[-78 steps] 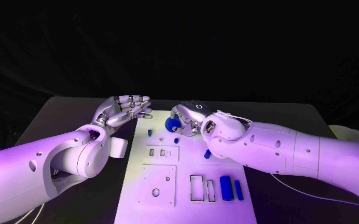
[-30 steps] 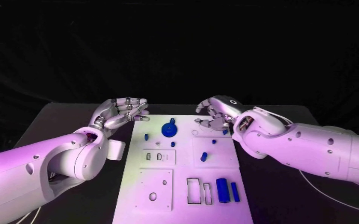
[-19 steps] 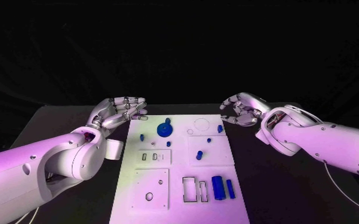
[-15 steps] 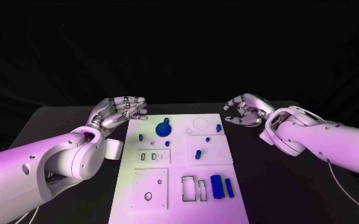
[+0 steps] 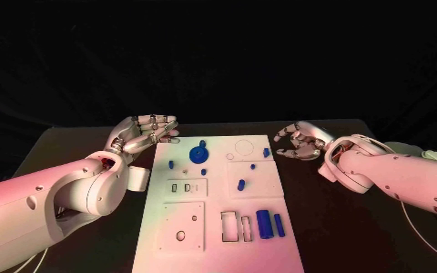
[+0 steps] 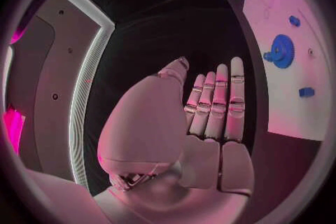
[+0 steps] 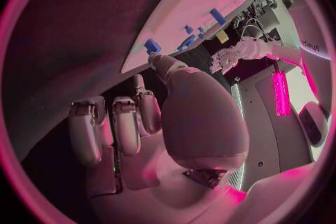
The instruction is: Assemble the parts on the task board
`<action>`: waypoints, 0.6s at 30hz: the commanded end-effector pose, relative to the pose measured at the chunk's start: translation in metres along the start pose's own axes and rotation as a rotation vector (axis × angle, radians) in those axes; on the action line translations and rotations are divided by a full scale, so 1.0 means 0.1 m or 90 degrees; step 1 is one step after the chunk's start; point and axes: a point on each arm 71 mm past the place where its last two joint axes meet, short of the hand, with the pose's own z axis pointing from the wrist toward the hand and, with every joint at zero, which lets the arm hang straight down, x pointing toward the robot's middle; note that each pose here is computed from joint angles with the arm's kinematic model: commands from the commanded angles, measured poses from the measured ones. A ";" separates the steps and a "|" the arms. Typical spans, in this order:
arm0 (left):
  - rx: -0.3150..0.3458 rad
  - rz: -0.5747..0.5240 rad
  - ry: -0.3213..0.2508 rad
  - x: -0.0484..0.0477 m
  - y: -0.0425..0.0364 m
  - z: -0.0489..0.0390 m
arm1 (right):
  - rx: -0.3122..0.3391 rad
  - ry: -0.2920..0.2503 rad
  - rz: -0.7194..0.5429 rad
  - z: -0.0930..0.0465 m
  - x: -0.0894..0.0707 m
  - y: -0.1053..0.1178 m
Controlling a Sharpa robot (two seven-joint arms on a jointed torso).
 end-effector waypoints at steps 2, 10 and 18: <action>0.006 -0.008 0.010 0.019 -0.012 0.003 | -0.008 0.029 0.011 0.02 0.09 0.01; 0.005 -0.007 0.009 0.012 -0.011 0.002 | -0.008 0.043 0.015 0.06 0.20 0.04; 0.005 -0.007 0.007 0.007 -0.010 0.002 | -0.011 0.042 0.016 0.09 0.25 0.07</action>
